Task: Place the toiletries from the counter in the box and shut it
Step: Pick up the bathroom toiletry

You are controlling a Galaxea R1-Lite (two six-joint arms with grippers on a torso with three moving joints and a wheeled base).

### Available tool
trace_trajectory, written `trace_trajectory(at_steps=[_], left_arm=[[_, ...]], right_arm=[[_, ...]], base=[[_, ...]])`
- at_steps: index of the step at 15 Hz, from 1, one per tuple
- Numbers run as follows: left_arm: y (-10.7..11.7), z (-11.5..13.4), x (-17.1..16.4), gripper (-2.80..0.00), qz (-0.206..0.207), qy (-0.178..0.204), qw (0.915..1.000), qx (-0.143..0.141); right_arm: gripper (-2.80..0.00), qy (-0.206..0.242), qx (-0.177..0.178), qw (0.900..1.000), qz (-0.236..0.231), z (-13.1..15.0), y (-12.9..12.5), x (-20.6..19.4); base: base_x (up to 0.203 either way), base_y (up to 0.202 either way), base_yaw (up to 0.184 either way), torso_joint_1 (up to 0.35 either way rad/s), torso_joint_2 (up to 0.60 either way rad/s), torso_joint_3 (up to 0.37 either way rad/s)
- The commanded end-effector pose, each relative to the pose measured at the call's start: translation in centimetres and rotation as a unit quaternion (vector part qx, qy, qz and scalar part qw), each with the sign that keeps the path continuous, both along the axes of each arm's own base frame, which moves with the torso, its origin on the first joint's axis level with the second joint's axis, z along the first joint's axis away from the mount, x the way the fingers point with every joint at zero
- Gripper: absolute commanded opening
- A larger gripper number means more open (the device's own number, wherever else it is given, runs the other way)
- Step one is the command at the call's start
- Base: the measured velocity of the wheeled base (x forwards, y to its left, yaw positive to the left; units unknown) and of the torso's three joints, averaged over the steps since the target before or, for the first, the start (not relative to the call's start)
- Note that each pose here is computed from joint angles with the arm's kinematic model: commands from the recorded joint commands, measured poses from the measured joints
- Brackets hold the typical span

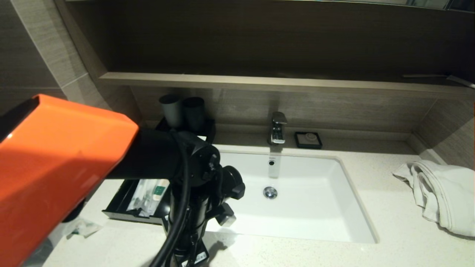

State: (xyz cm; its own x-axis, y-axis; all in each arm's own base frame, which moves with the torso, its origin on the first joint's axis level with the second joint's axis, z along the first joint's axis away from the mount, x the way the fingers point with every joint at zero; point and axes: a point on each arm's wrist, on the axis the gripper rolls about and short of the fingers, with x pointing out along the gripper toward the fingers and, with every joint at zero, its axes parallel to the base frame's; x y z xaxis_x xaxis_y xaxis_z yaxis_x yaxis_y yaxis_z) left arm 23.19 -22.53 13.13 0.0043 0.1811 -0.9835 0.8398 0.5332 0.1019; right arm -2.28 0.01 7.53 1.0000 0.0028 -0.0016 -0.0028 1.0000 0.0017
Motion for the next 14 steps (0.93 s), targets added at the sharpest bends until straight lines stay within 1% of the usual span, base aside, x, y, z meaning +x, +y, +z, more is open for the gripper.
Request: trace_trajectory(at_steps=[1,5,6,9,12,14], left_arm=[[-0.5,0.0,-0.1,-2.8,-0.006,-0.001,1.0,0.001],[-0.6,0.0,-0.1,-2.8,-0.005,-0.003,1.0,0.0],[-0.7,0.0,-0.1,0.0,-0.001,-0.004,1.0,-0.001],[-1.0,-0.5,0.3,0.0,0.024,-0.004,0.9997,0.004],[-1.1,-0.8,0.4,0.0,0.027,-0.001,0.9996,0.008],[-1.1,-1.0,0.5,0.0,0.038,-0.001,0.9992,0.011]], right_arm=[[-2.8,0.0,0.0,1.0,0.0,0.0,0.0,0.0],[-2.8,0.0,0.0,1.0,0.0,0.0,0.0,0.0],[-2.8,0.0,0.0,1.0,0.0,0.0,0.0,0.0],[-2.8,0.0,0.0,1.0,0.0,0.0,0.0,0.0],[-2.8,0.0,0.0,1.0,0.0,0.0,0.0,0.0],[-2.8,0.0,0.0,1.0,0.0,0.0,0.0,0.0]], base=[[0.0,0.0,0.0,0.0,0.0,0.0],[0.0,0.0,0.0,0.0,0.0,0.0],[0.0,0.0,0.0,0.0,0.0,0.0],[0.0,0.0,0.0,0.0,0.0,0.0],[0.0,0.0,0.0,0.0,0.0,0.0],[0.0,0.0,0.0,0.0,0.0,0.0]])
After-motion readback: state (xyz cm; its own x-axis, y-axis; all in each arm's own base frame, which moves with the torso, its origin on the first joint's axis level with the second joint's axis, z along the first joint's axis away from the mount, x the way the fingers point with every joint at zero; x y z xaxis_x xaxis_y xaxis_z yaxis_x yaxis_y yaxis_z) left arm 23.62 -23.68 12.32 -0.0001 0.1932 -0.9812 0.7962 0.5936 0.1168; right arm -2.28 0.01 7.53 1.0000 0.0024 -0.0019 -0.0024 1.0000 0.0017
